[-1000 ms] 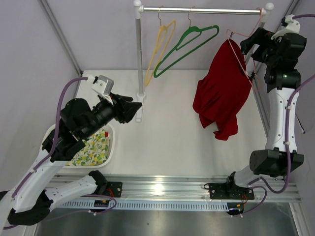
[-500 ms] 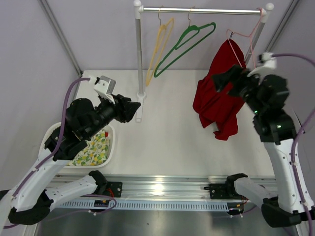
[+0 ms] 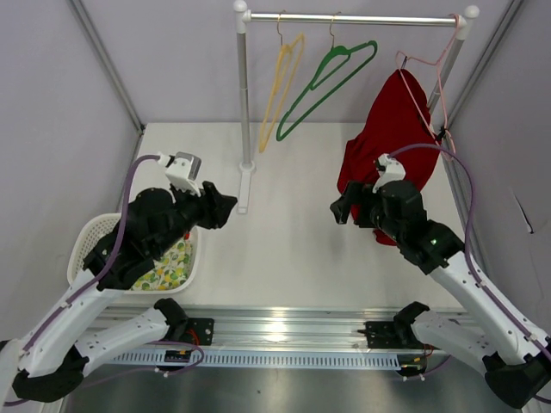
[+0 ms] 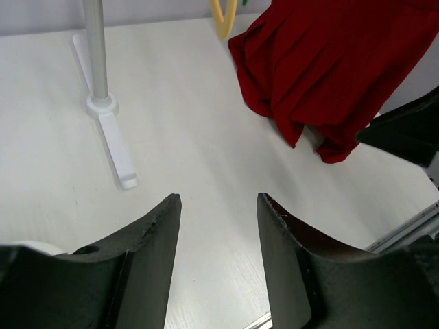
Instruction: Place the skirt on the hanger
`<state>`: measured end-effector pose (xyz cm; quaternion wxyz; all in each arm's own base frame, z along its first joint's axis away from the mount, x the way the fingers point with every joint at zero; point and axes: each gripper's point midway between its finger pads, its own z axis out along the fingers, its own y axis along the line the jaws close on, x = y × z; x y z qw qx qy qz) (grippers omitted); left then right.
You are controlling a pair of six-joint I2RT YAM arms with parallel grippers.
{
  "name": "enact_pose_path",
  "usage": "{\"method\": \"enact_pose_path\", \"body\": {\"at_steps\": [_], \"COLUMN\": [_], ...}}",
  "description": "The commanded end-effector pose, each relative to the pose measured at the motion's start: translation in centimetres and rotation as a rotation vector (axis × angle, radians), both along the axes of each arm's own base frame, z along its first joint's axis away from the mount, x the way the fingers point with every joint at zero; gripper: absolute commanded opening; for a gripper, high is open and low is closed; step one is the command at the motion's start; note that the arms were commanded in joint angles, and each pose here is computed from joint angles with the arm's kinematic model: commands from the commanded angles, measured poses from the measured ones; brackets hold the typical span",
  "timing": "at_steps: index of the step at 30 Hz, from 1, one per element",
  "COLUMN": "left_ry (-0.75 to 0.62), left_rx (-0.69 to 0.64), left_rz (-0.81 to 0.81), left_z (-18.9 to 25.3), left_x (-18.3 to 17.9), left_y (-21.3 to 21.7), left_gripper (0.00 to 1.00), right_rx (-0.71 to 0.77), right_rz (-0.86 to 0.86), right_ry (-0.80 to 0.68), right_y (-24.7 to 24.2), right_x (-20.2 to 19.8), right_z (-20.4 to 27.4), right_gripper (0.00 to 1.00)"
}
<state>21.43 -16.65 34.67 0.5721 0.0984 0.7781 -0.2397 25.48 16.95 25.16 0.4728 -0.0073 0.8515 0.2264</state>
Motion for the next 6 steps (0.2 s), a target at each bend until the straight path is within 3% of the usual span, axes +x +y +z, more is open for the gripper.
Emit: {"method": "enact_pose_path", "body": {"at_steps": [1,6], "left_ry": [0.032,0.057], "left_rx": [-0.043,-0.032], "left_rz": [0.045,0.061], "left_z": [-0.8,-2.0], "left_x": [0.1,0.2], "left_y": [0.3,0.4], "left_gripper": [0.53,0.53], "right_rx": [-0.004,-0.016], "right_rz": [-0.054,-0.040], "right_ry": [-0.055,-0.070], "right_y": [-1.1,-1.6], "right_x": [0.8,0.7], "right_z": [2.2,2.1], "right_gripper": [0.99,1.00]}}
